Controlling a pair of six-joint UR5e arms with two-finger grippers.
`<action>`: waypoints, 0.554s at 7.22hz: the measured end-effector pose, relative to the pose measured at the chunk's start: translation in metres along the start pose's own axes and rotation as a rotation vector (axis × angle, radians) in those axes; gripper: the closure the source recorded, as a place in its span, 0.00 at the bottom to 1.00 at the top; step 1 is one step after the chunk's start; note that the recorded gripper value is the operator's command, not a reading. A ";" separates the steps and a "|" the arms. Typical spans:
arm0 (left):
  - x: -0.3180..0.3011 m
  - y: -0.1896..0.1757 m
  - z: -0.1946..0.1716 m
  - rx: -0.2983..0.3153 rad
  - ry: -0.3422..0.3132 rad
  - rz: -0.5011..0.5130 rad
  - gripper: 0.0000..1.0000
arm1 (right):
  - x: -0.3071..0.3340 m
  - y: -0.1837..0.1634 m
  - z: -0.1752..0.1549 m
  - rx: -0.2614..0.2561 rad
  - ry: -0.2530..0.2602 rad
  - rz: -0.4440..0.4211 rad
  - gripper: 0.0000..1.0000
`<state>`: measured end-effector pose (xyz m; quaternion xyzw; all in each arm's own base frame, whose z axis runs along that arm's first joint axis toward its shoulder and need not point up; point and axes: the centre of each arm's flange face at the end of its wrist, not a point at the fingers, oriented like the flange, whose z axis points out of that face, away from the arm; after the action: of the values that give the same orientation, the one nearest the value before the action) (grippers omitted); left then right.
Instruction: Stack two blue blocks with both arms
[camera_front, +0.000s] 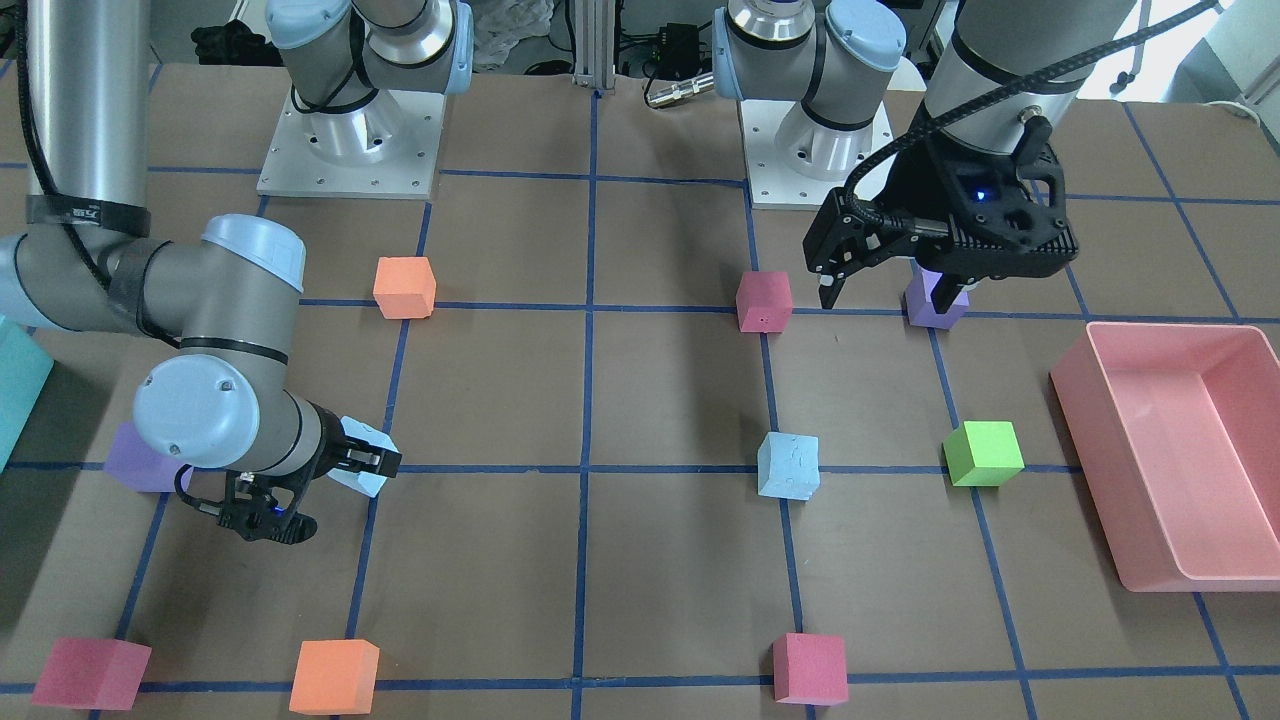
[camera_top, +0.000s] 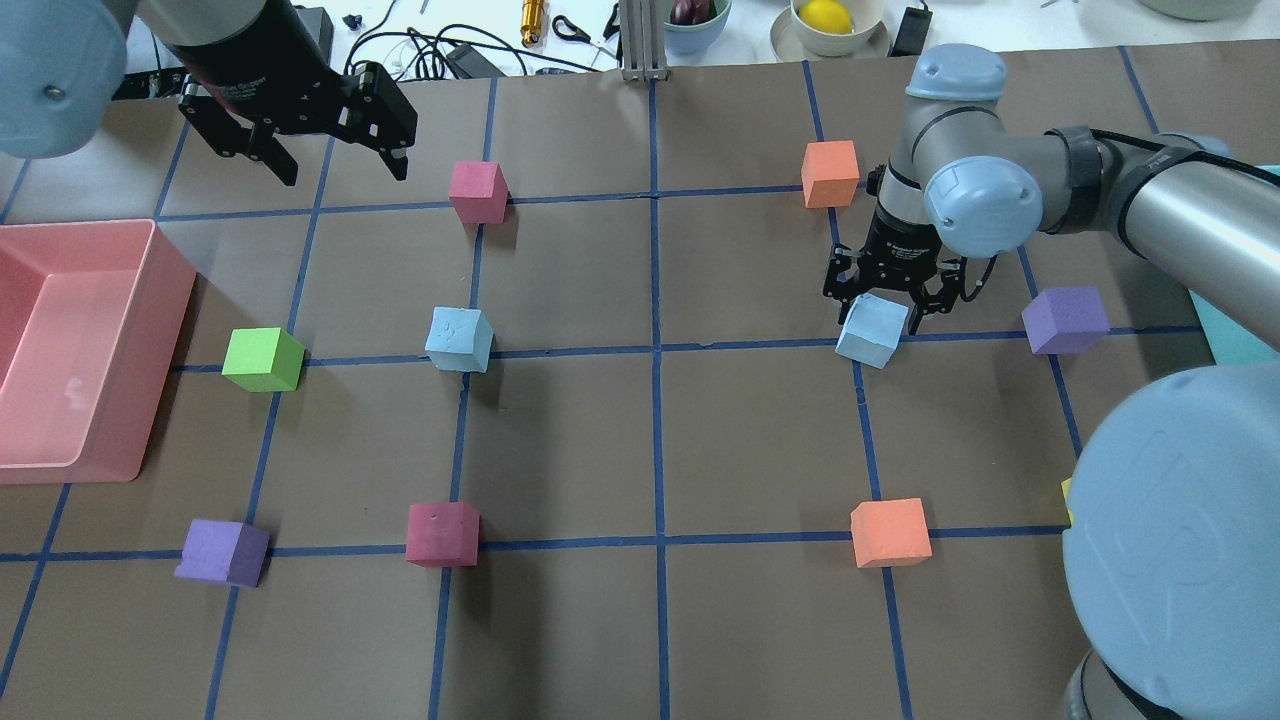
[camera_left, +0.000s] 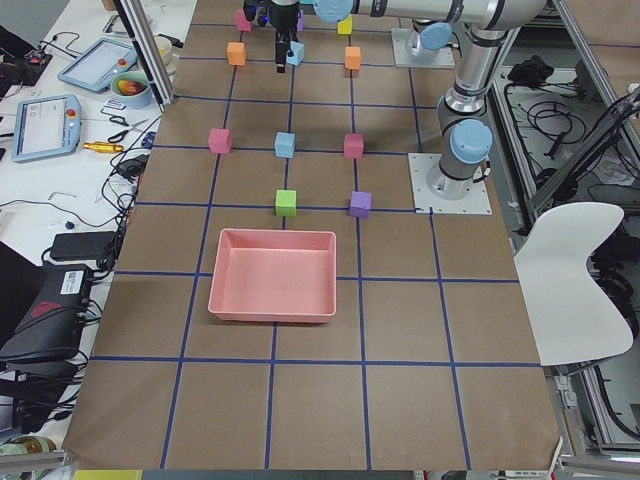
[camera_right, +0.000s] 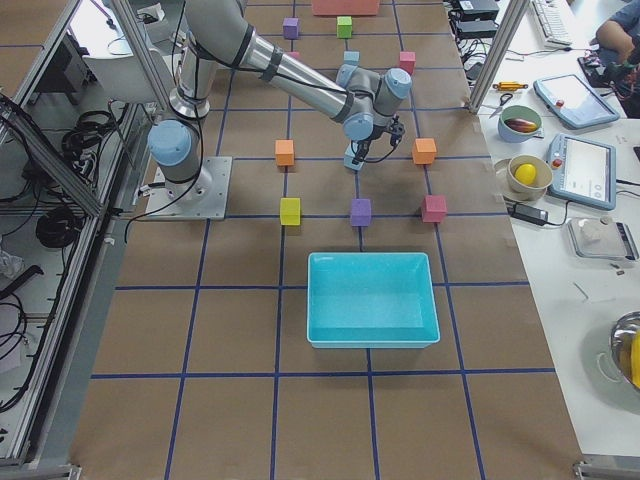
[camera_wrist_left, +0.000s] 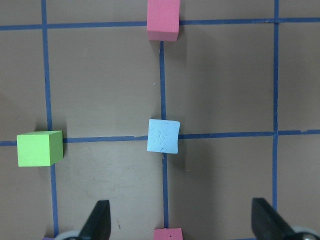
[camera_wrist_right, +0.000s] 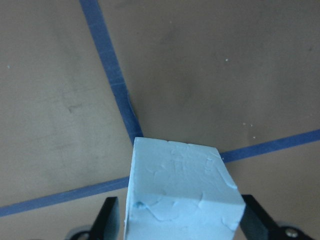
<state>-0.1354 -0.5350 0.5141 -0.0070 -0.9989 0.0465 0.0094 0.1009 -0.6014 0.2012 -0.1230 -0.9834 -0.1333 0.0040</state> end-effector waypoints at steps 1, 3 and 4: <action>0.000 0.000 0.000 0.001 0.000 0.000 0.00 | 0.000 -0.001 -0.001 0.002 -0.001 0.000 1.00; 0.000 0.000 -0.001 0.001 0.000 0.000 0.00 | -0.001 -0.003 -0.010 0.018 -0.003 -0.004 1.00; 0.000 0.000 -0.001 0.001 0.000 0.000 0.00 | -0.003 -0.007 -0.024 0.043 -0.007 -0.008 1.00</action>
<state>-0.1354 -0.5349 0.5146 -0.0070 -0.9988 0.0470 0.0094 0.1016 -0.6146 0.2225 -0.1195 -0.9865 -0.1116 0.0026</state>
